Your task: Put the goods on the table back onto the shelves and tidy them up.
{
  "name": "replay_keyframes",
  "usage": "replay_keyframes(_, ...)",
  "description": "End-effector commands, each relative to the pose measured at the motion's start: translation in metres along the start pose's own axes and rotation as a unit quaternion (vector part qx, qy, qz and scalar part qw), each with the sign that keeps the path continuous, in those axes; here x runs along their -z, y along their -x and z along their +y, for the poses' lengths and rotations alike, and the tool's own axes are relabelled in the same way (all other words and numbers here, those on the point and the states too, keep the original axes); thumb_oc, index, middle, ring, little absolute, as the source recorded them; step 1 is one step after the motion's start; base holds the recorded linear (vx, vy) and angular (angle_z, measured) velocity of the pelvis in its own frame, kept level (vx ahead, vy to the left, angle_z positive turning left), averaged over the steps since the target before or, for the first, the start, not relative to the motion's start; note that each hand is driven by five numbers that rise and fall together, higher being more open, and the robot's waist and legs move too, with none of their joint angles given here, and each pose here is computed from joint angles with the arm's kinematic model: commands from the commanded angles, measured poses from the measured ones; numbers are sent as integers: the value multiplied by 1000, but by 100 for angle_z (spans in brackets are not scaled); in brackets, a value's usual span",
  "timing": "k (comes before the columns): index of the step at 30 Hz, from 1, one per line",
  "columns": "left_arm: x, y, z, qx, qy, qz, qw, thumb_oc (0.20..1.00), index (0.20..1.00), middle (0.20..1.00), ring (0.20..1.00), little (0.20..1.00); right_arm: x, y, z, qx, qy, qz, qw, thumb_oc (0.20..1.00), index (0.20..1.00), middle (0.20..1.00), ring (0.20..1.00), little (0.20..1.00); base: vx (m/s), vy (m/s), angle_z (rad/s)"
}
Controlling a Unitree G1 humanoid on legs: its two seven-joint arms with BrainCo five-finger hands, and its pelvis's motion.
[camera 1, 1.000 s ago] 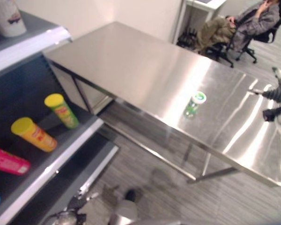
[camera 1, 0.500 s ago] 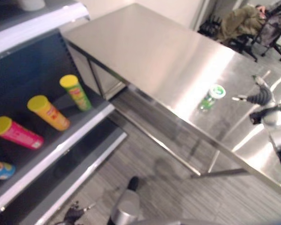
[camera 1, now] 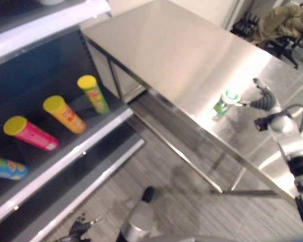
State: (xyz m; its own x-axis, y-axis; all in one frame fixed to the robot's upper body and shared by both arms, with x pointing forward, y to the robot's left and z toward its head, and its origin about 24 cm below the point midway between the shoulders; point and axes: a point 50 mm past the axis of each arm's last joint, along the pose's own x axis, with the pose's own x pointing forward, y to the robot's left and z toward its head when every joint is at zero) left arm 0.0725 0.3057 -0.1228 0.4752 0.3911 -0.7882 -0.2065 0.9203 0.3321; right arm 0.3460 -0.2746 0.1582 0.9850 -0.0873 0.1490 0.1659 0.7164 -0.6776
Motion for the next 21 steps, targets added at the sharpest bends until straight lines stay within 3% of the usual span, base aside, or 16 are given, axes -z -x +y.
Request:
replay_keyframes(1, -3, 1, 2, -2, -13, -13, 1000, 1000, 1000, 1000, 1000, 1000, -19, 8, -18, 17, 47, -64, 997, 1000, 1000, 1000, 1000, 1000, 1, -6, 16)
replay_keyframes(13, -5, 1, 3, -10, -10, -18, 1000, 1000, 1000, 1000, 1000, 1000, -13, 43, -33, 18, 85, -84, 993, 1000, 1000, 1000, 1000, 1000, 1, -4, 2)
replay_keyframes(21, -3, 1, 3, -6, -13, -14, 1000, 1000, 1000, 1000, 1000, 1000, -2, 50, -16, -31, 62, -67, 995, 1000, 1000, 1000, 1000, 1000, 1, -2, 0)
